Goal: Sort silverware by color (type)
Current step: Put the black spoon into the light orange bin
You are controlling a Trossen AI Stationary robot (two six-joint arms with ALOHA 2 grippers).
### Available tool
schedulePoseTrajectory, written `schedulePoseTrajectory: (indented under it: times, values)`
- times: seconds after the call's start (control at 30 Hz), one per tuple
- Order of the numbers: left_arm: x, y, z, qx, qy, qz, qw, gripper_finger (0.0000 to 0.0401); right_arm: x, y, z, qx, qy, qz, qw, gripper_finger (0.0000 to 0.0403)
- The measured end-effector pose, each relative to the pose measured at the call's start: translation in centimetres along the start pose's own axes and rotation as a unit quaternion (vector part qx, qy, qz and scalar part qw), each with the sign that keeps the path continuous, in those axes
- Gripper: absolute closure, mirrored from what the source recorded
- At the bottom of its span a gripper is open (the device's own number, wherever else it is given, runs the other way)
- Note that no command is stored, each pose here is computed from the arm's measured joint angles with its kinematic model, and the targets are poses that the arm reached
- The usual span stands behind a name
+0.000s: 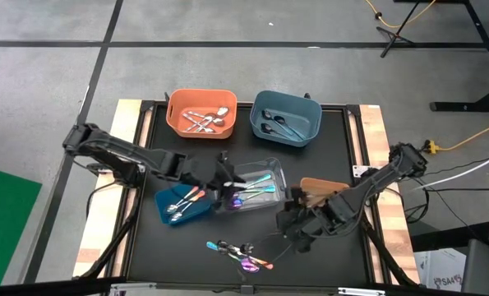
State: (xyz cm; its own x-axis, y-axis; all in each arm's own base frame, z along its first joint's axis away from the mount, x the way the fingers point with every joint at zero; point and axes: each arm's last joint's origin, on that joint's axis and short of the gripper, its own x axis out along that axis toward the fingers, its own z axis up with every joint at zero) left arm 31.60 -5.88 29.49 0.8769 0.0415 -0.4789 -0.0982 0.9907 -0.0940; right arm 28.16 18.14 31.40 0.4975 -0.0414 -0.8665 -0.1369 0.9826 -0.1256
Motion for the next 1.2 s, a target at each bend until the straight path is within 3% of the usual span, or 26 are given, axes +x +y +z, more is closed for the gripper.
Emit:
schedulePoseTrajectory:
  times: [0.23,0.57,0.97,1.2]
  values:
    - [-2.7,-2.9,0.0,0.019,-0.012,-0.052,0.998,0.0307,2.4,0.9,1.2,-0.041,-0.022,0.018,0.999,0.0239]
    - [-4.0,-6.2,-1.0,0.047,-0.006,-0.105,0.993,0.0307,8.1,3.0,1.3,-0.087,0.02,0.011,0.996,0.0239]
    - [-4.9,-7.8,-1.6,0.059,-0.015,-0.092,0.994,0.0307,14.4,5.7,1.4,-0.111,0.016,0.089,0.99,0.0239]
    - [-5.0,-8.1,-1.7,0.024,-0.011,-0.097,0.995,0.0307,16.8,5.8,0.9,-0.108,0.042,0.099,0.988,0.0239]
